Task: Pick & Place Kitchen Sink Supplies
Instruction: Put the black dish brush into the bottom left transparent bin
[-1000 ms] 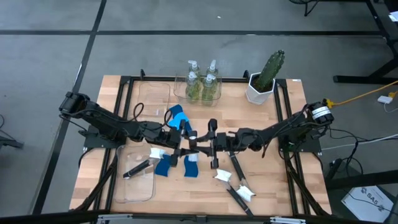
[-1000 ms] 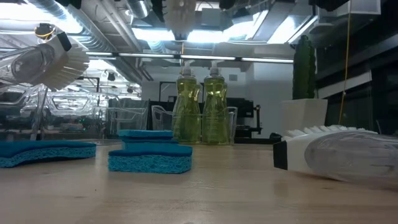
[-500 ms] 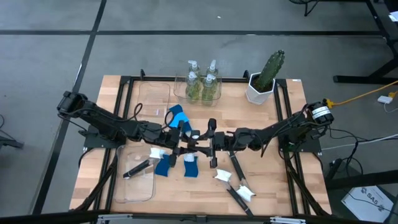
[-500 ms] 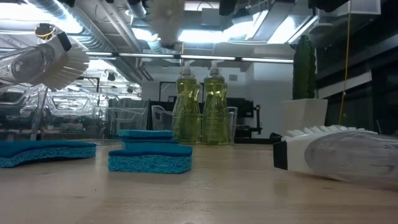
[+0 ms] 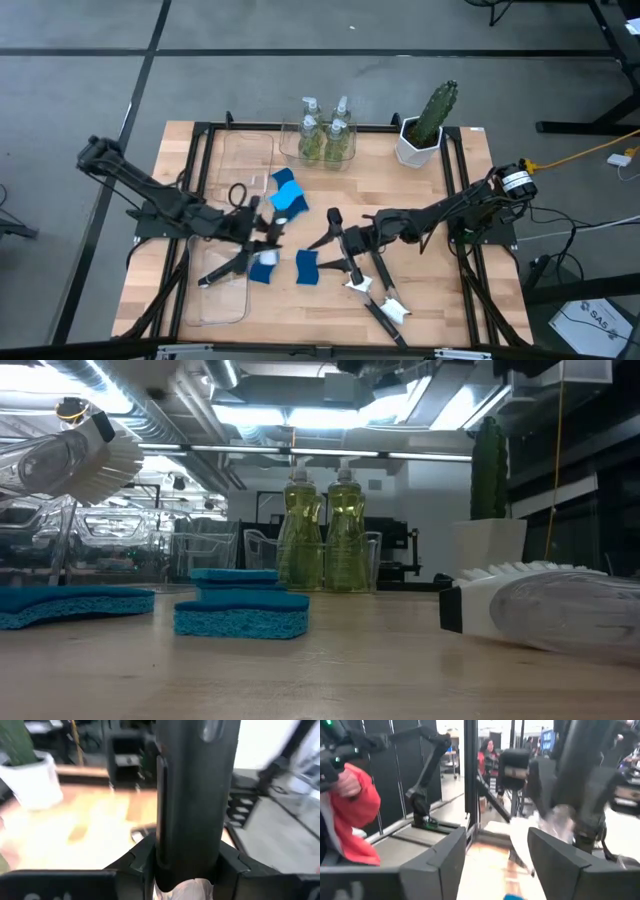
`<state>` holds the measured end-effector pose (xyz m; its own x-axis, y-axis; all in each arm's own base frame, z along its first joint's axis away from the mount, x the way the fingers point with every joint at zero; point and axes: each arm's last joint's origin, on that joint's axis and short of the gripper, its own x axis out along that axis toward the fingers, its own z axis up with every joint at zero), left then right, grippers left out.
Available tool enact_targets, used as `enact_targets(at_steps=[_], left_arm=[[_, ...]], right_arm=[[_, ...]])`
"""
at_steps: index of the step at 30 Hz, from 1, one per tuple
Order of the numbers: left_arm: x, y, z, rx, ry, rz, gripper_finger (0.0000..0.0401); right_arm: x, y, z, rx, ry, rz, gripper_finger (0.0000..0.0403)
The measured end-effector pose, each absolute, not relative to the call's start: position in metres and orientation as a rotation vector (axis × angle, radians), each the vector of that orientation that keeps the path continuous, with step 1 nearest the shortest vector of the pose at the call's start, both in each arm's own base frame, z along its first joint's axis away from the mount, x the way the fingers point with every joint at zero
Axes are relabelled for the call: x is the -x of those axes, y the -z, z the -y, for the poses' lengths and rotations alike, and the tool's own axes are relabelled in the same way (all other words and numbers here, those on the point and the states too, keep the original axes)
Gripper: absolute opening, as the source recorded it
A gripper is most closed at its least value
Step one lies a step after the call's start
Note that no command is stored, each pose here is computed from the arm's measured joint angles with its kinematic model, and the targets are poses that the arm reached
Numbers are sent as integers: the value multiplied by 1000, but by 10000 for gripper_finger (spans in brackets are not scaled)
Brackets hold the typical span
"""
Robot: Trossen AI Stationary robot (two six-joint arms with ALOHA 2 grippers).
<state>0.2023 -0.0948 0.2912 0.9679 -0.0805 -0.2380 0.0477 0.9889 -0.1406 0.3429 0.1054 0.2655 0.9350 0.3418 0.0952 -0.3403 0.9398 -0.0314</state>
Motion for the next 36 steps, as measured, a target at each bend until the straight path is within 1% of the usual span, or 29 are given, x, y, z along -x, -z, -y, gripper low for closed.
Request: enact_targets(at_steps=[3,6,13,18,27,36], left_arm=[[-183,-290,98,207,134,-347,121],[-163,-286,101,266,153,-448,121],[-129,-274,103,360,-27,-575,121],[-111,-263,107,404,-66,-687,121],[-93,-245,109,416,-196,-858,121],[-98,-227,124,342,-299,-880,121]], right_arm=[[-343,-263,-105,17,-348,77,229],[-343,-262,-105,19,-347,65,238],[-343,-260,-105,0,-348,41,239],[-343,-258,-105,-22,-347,14,239],[-344,-258,-105,-21,-338,14,239],[-344,-258,-104,-20,-318,14,239]])
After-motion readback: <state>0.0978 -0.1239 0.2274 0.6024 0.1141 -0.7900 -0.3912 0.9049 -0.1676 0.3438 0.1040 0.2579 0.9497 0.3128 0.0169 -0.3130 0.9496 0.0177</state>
